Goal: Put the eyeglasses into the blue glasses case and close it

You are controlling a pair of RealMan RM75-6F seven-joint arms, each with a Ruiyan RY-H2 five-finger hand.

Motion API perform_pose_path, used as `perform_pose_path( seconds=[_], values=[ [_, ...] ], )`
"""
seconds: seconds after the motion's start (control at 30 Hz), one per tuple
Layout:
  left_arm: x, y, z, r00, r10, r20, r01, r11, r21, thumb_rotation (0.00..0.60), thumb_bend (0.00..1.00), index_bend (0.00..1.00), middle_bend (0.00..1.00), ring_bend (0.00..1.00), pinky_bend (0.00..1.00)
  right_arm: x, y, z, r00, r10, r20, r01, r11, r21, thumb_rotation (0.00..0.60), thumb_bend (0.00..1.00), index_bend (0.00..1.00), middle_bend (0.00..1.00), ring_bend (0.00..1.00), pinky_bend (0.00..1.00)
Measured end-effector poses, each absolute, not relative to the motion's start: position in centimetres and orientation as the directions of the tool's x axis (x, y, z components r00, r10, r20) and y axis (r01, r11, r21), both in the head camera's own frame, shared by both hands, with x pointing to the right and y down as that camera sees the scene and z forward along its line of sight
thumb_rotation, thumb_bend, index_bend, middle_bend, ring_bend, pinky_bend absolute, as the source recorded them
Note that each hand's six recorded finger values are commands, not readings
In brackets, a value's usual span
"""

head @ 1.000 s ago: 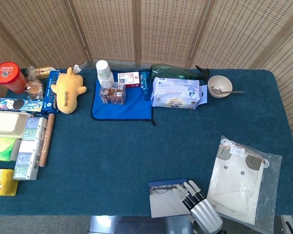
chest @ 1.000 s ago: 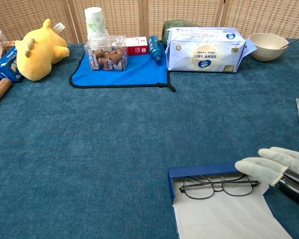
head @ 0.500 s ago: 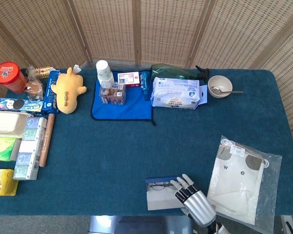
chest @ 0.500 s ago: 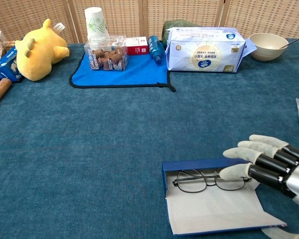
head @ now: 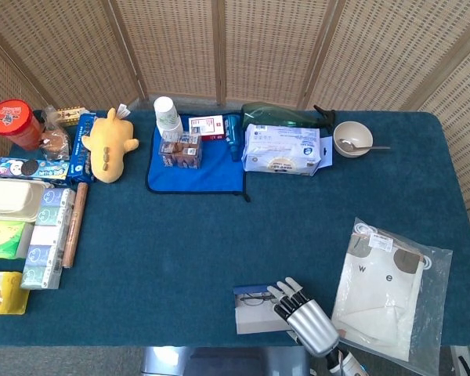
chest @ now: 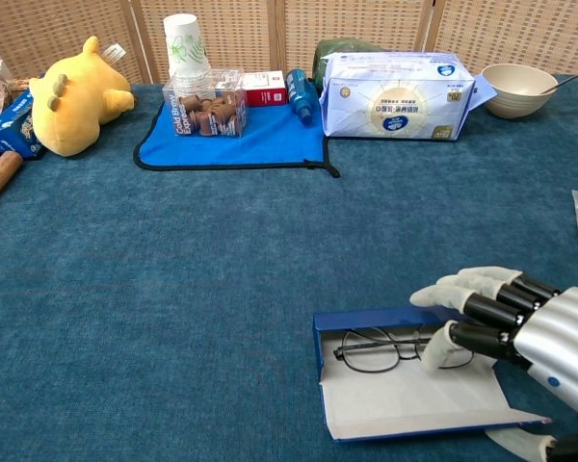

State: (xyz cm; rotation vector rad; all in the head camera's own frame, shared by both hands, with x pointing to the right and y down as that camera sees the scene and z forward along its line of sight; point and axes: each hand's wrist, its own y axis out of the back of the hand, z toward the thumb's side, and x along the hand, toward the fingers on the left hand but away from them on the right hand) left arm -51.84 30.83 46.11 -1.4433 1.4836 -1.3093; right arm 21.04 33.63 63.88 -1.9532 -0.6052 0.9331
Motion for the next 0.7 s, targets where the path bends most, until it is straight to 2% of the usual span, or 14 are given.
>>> perform_pose_path(
  seconds=[0.47,0.7],
  values=[
    [-52.1,30.9,46.6,-0.166,-0.970,0.179,-0.290,-0.125,-0.949,0.600,0.29,0.14,0.10,0.00,0.00,20.2,33.3,63.7,0.615,0.681,-0.397,0.021,-0.518,-0.855,0.600,0.26,0.55,0.27,0.24,0.22],
    [-52.1,30.9,46.8,-0.165,-0.969,0.182,-0.292,-0.129,-0.948,0.600,0.29,0.14,0.10,0.00,0.00,19.7,33.2,63.5,0.622,0.673,-0.400,0.022,-0.526,-0.850,0.600,0.26,0.57,0.29,0.26,0.22]
  ],
)
